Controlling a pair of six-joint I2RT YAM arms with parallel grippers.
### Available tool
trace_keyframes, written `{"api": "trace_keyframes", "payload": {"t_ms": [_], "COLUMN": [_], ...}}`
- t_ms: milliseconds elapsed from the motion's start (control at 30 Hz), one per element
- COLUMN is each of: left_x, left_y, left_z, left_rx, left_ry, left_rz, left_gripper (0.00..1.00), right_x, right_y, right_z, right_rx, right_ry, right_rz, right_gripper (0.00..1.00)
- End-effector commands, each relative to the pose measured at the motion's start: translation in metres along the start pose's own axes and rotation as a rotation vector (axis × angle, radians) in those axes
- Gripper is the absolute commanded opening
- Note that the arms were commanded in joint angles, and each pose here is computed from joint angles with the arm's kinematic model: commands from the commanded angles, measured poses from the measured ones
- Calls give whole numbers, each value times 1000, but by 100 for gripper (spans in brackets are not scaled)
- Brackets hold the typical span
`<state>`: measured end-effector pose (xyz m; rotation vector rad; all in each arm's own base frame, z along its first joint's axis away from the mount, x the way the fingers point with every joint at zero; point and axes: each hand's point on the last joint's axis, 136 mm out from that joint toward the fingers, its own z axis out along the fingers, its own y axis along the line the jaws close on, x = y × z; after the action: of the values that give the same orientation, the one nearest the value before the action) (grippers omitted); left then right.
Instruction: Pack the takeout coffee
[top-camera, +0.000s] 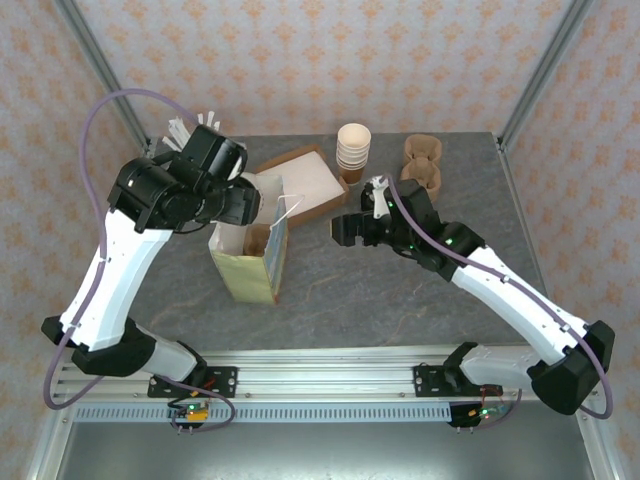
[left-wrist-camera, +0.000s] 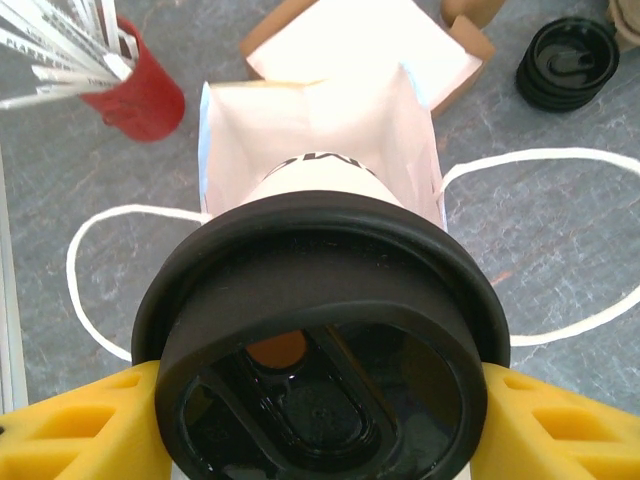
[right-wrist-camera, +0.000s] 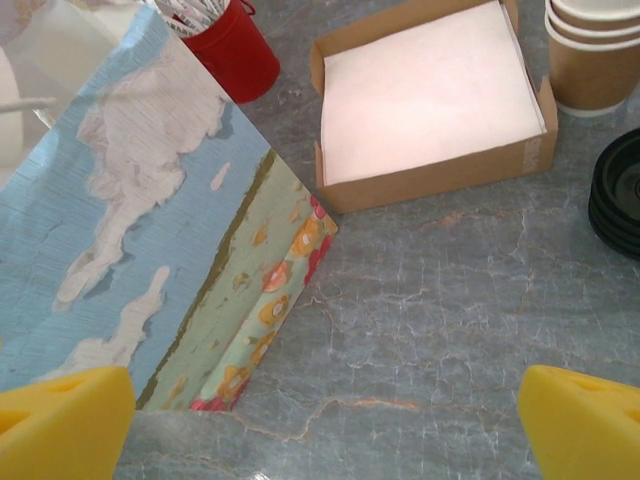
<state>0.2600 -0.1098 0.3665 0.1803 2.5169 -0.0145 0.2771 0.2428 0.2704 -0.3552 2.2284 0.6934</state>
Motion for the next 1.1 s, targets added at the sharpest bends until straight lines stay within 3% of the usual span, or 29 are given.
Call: {"api": "trace_keyframes", "payload": {"t_ms": [0,533,1067], "left_x": [19,40,73], "left_y": [6,3,-2], "left_z": [5,49,62], "left_rx": [-24,-42,-16], "left_ry": [91,413,566], "left_rz": [-63,-116,-168], "left_gripper": [37,36,35], "right_x": [-11,-3,5], "right_y": [2,-14,-16], "right_z": [8,20,31], "right_rx": [5,66,70], "right_ry": [-41,-49,-12], "right_rz": [-37,-69,-70], "right_gripper": [99,99,99]}}
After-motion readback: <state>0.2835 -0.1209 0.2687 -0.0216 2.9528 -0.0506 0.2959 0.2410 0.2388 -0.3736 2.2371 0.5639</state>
